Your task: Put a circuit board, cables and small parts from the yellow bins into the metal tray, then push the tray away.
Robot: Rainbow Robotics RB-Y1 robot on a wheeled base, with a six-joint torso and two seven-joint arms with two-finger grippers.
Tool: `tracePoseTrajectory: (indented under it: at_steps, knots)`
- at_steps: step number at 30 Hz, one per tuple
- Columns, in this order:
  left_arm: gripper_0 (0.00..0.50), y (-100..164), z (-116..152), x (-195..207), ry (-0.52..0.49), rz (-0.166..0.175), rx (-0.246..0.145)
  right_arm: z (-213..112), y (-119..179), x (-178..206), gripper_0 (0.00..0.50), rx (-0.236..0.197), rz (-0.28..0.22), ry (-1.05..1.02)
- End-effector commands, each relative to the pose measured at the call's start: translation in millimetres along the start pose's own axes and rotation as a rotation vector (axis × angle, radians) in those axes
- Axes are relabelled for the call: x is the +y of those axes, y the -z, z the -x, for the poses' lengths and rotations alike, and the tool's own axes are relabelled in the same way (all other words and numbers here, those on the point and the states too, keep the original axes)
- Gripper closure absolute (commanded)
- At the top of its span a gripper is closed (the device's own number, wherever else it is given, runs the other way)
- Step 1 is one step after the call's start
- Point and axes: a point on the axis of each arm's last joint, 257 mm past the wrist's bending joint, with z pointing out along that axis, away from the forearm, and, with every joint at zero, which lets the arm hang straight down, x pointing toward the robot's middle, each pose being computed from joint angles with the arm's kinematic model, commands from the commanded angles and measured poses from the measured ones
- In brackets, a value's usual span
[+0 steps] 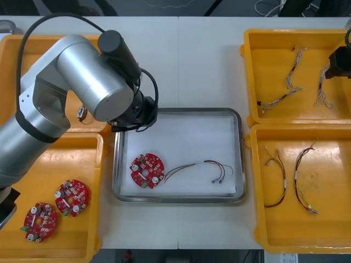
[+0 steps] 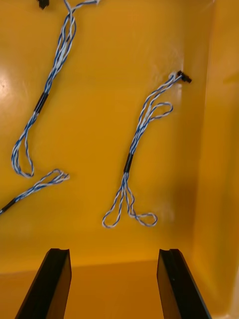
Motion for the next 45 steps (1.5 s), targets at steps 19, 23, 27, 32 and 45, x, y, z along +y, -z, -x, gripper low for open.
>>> tracePoseTrajectory:
  at_steps: [19,23,27,32,45]
  knots:
    - [0.000,-40.4,-35.4,-12.6,0.030,0.015,0.028,48.8,-27.6,-21.9,0.000,-0.139,0.029,-0.144]
    - [0.000,-38.8,-34.7,-14.4,0.033,0.012,0.025,42.5,-41.3,-22.5,0.000,-0.131,0.031,-0.155]
    - [0.000,-35.2,-31.4,-16.8,0.043,0.006,0.011,36.9,-54.9,-20.0,0.000,-0.127,0.039,-0.168]
    - [0.000,-20.6,-22.8,-17.1,0.098,0.002,-0.008,34.9,-63.8,-23.3,0.000,-0.137,0.033,-0.182]
    - [0.000,44.8,15.3,11.8,0.295,0.007,-0.068,13.6,-86.0,-29.1,0.000,-0.103,0.026,-0.214]
